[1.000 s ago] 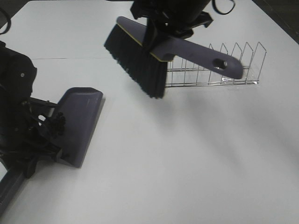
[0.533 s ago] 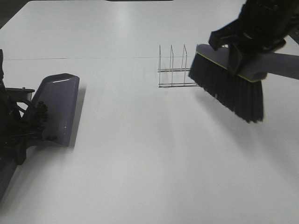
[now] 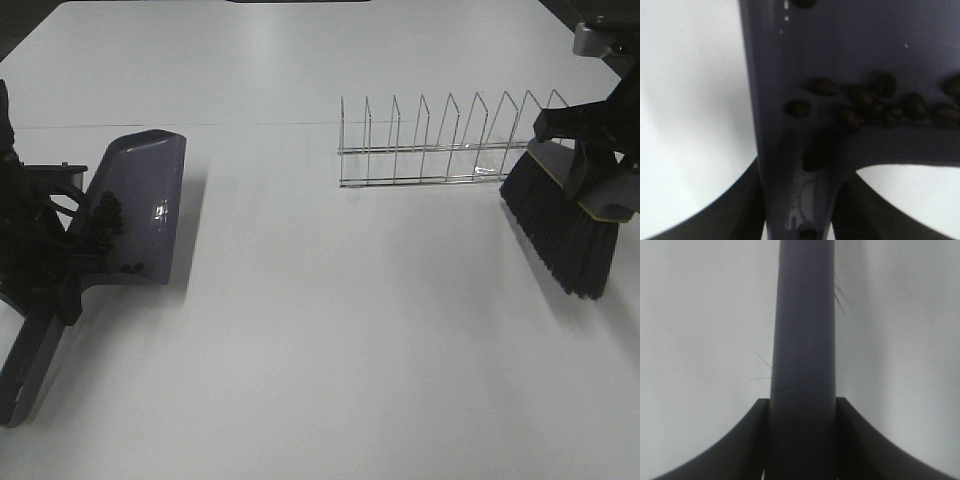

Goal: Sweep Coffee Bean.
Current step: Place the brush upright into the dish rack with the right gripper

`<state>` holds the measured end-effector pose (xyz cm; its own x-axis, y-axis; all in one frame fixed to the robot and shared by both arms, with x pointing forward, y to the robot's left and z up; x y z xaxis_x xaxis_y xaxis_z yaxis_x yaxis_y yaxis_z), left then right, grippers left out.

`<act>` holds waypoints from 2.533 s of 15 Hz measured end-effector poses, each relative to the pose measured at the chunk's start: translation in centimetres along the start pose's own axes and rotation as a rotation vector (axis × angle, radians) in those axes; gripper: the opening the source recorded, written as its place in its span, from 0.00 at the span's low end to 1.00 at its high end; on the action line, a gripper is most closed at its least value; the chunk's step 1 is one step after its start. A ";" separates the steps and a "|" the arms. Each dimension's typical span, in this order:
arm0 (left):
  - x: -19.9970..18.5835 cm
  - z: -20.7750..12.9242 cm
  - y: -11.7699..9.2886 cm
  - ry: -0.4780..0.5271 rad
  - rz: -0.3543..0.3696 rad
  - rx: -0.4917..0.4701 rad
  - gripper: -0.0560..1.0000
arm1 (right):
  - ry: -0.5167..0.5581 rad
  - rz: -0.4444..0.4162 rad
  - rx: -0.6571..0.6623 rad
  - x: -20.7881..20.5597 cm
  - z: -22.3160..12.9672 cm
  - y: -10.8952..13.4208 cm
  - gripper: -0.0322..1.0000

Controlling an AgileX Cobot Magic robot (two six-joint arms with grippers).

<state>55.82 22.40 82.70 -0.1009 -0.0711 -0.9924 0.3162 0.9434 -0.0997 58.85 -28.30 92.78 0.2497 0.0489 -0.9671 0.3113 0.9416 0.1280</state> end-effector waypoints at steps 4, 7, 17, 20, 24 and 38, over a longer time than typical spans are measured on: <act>0.0 0.4 0.0 -0.026 -0.001 -0.004 0.37 | -0.019 0.012 0.027 3.0 1.0 0.4 0.33; 0.0 0.5 -0.3 -0.029 -0.018 -0.018 0.37 | -0.050 0.023 0.021 3.8 1.6 0.9 0.33; 2.5 -0.2 -0.8 0.078 -0.069 -0.033 0.37 | -0.112 0.004 -0.040 5.4 5.7 2.3 0.33; 2.5 -0.4 -0.8 0.086 -0.071 -0.033 0.37 | -0.154 -0.003 -0.063 5.7 8.2 2.9 0.33; 2.5 -0.4 -0.8 0.086 -0.071 -0.033 0.37 | -0.185 0.002 -0.069 6.5 10.7 3.8 0.33; -2.2 3.0 -0.9 -0.007 -0.070 0.021 0.37 | -0.184 0.043 -0.061 7.9 11.3 4.7 0.33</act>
<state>58.56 20.73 84.75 -0.1170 -0.1385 -0.9834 0.3282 0.9292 -0.1699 72.67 -27.26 88.19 0.4267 0.0336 -0.9038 0.2415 0.9588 0.1496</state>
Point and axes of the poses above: a point on each arm's last joint axis where the gripper is mounted, x pointing out along that axis toward the gripper, y along the wrist's bending axis when the last joint is at zero, z = x × y, the point moved 7 cm from there along x, pointing out along that axis toward the gripper, and after that the axes turned 13 degrees about x, right-handed, at the moved point
